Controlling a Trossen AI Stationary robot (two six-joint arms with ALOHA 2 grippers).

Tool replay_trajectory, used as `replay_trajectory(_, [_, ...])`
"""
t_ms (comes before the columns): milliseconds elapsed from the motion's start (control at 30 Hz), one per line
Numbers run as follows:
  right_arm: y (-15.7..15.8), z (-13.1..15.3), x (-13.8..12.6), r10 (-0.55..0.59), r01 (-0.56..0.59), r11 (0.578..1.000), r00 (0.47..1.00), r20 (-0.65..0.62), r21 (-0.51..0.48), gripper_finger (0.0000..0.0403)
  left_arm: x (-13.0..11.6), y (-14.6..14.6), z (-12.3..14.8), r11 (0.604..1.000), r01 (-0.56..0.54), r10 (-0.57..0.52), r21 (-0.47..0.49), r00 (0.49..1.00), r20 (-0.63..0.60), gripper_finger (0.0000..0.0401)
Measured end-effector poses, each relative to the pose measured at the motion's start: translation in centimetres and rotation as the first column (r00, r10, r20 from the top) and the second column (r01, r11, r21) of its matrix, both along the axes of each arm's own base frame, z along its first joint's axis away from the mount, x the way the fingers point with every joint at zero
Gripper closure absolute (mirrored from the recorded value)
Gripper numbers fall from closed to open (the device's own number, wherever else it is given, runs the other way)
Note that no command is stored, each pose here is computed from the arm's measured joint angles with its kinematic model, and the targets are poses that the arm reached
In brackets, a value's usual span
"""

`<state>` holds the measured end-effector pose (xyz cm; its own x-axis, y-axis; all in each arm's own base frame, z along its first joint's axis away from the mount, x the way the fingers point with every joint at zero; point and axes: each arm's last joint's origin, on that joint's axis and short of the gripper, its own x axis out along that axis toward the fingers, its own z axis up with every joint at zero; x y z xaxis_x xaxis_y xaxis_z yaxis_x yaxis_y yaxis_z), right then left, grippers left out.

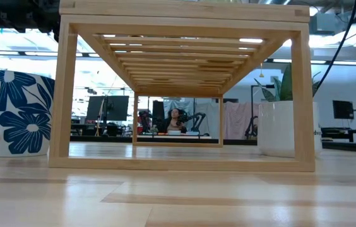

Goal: Place coffee mugs
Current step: Put the light green mug on the shelf, then put the white blue patterned mug on the shelf

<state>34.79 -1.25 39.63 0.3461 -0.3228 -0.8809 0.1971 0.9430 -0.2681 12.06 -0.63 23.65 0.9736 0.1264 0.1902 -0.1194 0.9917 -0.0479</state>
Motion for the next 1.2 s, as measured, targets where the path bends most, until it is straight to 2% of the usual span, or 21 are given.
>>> replay_trajectory(1000, [-0.1,-0.1,-0.4,0.066,-0.070,0.996,0.995,-0.073,-0.050,0.0251,0.0,0.0,0.0,1.000,-0.004,0.004,0.002,1.000,0.000,0.0254])
replay_trajectory(1200, [-0.1,1.4,-0.8,0.076,-0.077,0.995,0.997,-0.026,-0.061,0.0251,0.0,0.0,0.0,1.000,-0.012,0.012,0.008,1.000,-0.002,0.0254])
